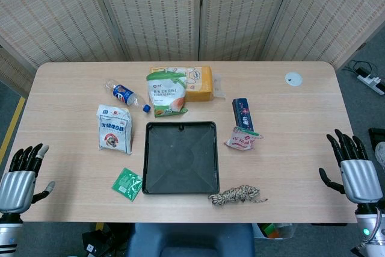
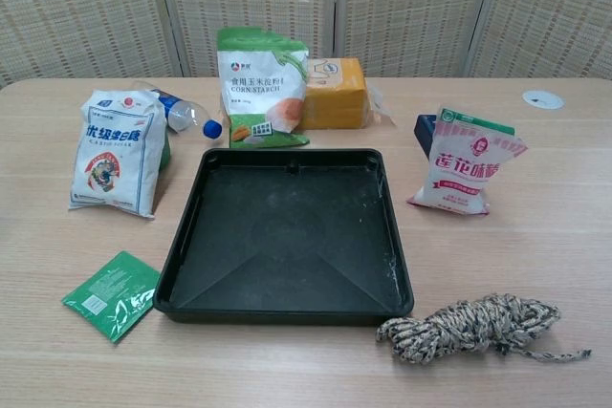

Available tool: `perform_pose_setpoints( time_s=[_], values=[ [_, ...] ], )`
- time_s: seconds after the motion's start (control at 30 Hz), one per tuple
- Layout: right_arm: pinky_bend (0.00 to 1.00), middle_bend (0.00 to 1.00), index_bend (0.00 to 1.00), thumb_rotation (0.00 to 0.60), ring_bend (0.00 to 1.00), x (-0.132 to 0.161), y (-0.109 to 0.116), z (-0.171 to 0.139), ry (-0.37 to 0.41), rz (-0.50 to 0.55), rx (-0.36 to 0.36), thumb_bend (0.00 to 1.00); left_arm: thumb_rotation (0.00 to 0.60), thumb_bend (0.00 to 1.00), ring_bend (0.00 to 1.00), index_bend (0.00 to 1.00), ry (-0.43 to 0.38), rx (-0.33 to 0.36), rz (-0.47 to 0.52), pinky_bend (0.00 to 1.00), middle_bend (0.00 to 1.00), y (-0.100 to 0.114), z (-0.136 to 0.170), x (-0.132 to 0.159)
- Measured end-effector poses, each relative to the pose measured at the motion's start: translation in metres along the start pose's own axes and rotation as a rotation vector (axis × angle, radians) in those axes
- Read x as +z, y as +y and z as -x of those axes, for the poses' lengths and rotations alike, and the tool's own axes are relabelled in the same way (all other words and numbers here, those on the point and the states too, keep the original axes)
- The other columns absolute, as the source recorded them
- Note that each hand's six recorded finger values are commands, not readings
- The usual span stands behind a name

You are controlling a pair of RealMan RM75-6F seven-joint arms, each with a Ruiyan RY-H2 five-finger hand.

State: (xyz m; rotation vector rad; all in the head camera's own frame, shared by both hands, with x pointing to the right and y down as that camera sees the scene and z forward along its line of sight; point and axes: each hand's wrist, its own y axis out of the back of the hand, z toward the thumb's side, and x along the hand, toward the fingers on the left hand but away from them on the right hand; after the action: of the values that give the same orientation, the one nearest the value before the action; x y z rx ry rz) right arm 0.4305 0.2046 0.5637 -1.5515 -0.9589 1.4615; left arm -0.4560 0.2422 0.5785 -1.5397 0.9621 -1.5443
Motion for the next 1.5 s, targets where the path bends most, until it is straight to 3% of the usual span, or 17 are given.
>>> perform_pose_setpoints(
  time_s=[0.53,0.9,1.17,1.5],
  values=[
    [0.00,0.00,0.00,0.477,0.09,0.007,-0.004,0.007,0.036,0.031,0.026,0.41,0.600,0.32,0.05,0.07,-0.004,0.010,0.007,0.00,0.07,0.004,0.005,0.001],
    [0.00,0.02,0.00,0.476,0.11,0.038,-0.027,0.045,0.125,0.088,0.132,0.41,0.600,0.32,0.05,0.07,0.000,0.010,0.012,0.00,0.07,0.006,0.009,0.000],
    [0.09,0.04,0.00,0.477,0.15,0.066,-0.047,0.088,0.182,0.121,0.208,0.41,0.600,0.32,0.05,0.07,0.002,0.008,0.009,0.00,0.07,0.007,0.011,0.000],
    [0.31,0.15,0.09,0.477,0.24,0.108,-0.076,0.145,0.223,0.174,0.285,0.40,0.600,0.32,0.05,0.07,0.018,0.004,0.005,0.00,0.07,0.008,0.014,-0.006]
  ],
)
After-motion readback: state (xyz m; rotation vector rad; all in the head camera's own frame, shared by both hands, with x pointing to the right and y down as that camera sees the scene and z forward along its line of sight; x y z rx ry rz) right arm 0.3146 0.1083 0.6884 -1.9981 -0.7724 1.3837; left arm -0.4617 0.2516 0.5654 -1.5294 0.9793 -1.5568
